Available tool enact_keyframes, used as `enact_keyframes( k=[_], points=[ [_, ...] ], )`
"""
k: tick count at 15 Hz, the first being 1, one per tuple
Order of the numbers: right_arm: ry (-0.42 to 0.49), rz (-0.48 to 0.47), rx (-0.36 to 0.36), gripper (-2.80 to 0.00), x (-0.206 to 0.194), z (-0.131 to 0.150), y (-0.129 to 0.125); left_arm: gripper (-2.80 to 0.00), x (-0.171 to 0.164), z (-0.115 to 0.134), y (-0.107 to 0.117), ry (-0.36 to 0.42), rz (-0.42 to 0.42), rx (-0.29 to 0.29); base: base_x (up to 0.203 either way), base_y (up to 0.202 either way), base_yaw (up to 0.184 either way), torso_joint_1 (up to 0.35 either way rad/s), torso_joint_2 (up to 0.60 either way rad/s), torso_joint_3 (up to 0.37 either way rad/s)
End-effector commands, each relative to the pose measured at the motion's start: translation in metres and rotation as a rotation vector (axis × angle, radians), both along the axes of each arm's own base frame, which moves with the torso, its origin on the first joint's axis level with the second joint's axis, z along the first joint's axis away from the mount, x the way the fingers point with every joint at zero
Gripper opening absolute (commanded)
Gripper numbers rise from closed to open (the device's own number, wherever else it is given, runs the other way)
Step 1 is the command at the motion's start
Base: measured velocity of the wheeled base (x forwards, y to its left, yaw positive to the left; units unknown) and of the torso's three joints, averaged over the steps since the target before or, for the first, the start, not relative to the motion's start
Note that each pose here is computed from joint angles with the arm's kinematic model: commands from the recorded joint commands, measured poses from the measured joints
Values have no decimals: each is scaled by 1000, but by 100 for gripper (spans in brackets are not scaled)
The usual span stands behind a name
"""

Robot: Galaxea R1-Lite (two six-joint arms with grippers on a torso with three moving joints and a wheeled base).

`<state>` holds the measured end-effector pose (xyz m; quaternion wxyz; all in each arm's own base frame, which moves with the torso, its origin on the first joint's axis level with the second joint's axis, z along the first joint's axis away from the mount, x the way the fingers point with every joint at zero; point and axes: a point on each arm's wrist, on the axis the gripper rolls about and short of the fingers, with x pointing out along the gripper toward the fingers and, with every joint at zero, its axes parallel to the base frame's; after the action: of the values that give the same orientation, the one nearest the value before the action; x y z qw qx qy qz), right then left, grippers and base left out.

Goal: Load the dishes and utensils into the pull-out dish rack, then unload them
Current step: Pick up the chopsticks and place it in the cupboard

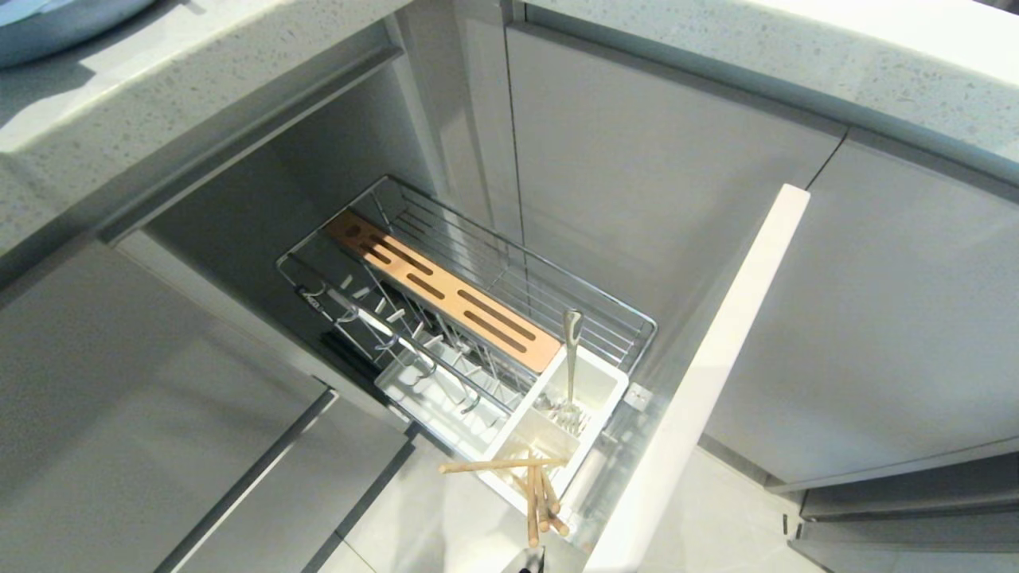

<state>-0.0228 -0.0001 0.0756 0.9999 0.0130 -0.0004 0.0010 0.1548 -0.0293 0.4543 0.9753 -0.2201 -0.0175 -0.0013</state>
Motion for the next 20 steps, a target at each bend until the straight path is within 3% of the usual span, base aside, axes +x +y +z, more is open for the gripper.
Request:
enact_keyframes(
  k=[1,7,8,20],
  points=[
    [2,0,0,-280,0,0,0,-280,-5,3,1,-19,1,-6,0,0,0,0,0,0],
    [0,1,0,-280,0,0,0,-280,-8,4,2,-29,1,-4,0,0,0,0,0,0],
    [0,0,0,-280,0,0,0,0,-7,4,2,-30,1,-3,0,0,0,0,0,0],
    [0,0,0,-280,0,0,0,0,39,2,-10,-84,-9,-17,0,0,0,0,0,0]
  ],
)
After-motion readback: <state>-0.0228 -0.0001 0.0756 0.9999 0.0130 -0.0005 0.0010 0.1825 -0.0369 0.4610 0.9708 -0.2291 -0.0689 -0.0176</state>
